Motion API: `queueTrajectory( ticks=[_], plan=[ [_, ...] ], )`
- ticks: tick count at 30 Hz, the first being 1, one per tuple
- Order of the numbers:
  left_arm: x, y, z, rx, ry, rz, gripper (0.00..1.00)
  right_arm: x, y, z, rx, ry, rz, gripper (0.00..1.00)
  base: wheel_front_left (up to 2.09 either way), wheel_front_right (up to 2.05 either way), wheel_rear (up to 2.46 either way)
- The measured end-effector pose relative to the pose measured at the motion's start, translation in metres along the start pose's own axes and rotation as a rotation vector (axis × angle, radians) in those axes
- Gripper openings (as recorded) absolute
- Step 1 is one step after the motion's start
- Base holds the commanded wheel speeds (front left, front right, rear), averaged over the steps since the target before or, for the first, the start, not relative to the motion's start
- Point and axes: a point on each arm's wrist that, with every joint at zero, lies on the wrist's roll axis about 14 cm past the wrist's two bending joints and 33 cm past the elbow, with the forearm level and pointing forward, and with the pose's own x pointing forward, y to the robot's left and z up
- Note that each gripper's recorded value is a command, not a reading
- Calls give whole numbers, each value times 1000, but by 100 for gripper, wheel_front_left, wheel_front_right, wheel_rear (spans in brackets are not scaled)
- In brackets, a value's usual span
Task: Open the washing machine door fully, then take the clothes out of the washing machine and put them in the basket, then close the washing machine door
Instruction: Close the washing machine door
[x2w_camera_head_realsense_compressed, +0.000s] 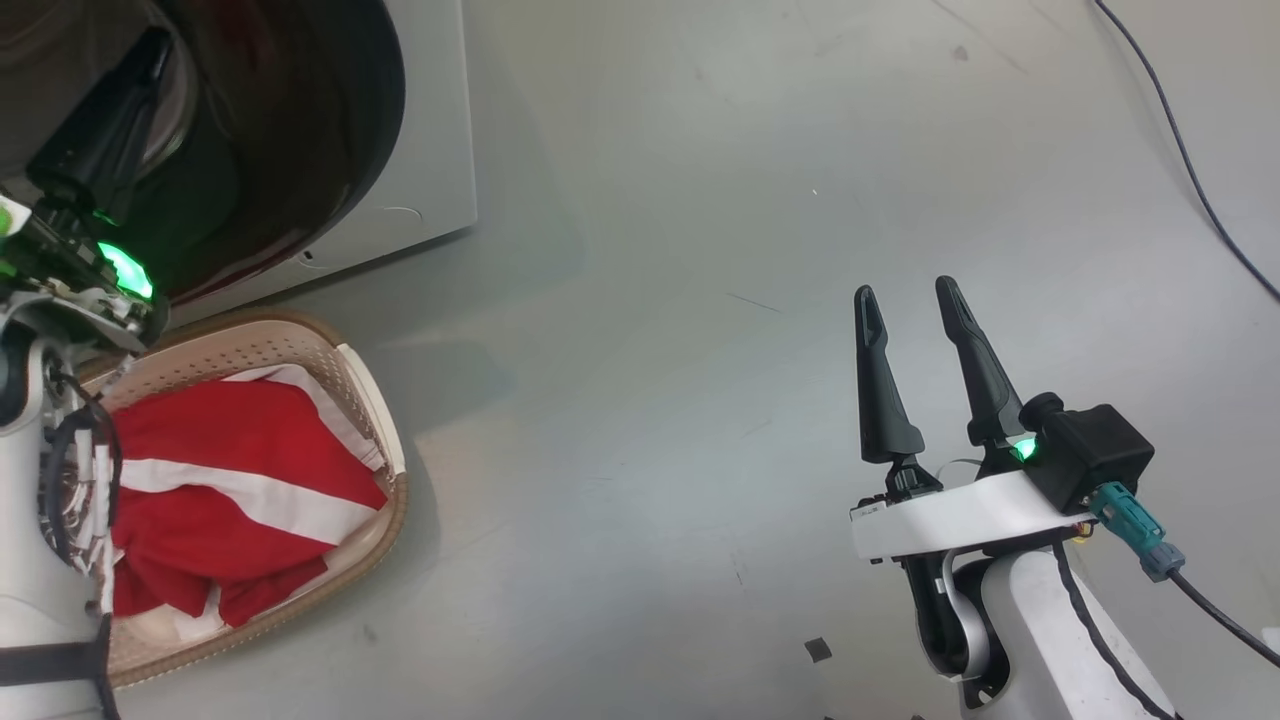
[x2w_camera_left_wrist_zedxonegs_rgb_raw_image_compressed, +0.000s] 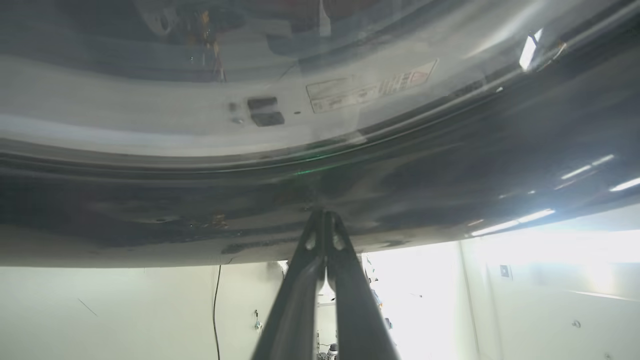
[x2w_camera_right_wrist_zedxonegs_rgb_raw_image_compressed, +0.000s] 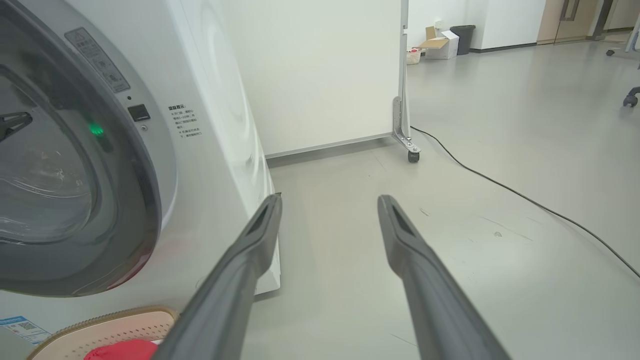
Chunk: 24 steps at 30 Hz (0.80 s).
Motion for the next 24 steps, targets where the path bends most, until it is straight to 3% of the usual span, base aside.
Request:
queueTrajectory(
  ticks=[13, 19, 24],
  plan=[
    [-63, 9, 0, -103, -133, 13, 0, 4, 20, -3, -26, -1, 72, 100, 0, 0, 0],
    [-88, -30, 0, -88, -196, -95, 0, 2, 26, -2, -33, -7, 96, 100, 0, 0, 0],
    [-113, -46, -7, -56, -220, -117, 0, -4, 33, -7, -39, 5, 123, 100, 0, 0, 0]
  ],
)
